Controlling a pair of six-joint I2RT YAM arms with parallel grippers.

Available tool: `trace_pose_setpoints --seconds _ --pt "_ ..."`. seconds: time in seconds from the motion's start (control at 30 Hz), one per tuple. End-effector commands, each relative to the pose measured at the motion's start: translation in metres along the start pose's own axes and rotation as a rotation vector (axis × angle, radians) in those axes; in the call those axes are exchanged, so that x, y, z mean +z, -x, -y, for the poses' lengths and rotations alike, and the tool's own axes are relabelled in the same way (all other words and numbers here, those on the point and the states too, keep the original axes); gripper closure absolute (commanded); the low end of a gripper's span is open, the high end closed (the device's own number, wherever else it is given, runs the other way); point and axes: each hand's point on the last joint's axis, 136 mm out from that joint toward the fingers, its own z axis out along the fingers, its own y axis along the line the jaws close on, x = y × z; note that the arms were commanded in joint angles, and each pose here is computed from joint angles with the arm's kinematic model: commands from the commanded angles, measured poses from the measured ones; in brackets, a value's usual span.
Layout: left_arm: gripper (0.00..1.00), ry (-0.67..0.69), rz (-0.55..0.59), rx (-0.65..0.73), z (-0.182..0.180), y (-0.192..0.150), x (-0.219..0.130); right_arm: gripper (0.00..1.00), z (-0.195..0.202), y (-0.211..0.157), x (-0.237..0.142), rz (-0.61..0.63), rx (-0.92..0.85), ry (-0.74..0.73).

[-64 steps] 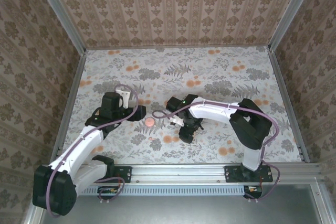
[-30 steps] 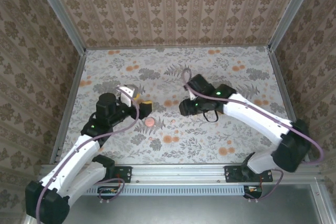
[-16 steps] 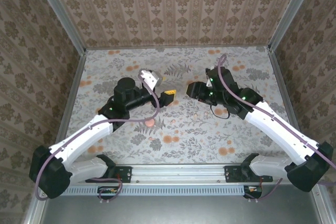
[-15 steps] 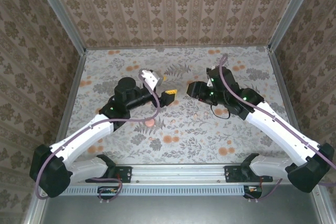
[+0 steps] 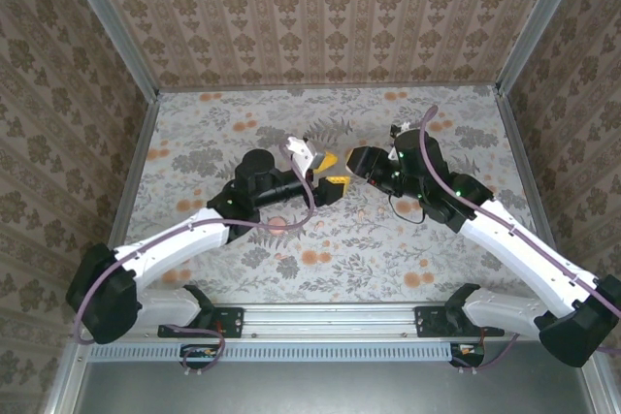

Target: Insert the wireless bluetooth earbuds into the charging case

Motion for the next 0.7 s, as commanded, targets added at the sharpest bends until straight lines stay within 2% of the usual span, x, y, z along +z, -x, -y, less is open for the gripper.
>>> trace_pose_setpoints --seconds 0.0,0.37,0.57,0.67 --pt "0.36 -0.047 0.059 -0.012 0.010 0.017 0.009 0.54 -0.010 0.003 -0.001 0.019 0.045 0.060" --pt "0.55 -0.047 0.084 -0.043 0.005 0.020 0.020 0.55 -0.014 -0.004 0.008 -0.012 0.068 0.092" --pt "0.56 -0.032 0.123 -0.077 -0.003 0.024 0.016 0.55 -0.012 -0.008 0.010 -0.029 0.056 0.089" --pt "0.62 -0.035 0.129 -0.087 -0.005 0.026 0.015 0.55 -0.013 -0.009 0.010 -0.033 0.055 0.094"
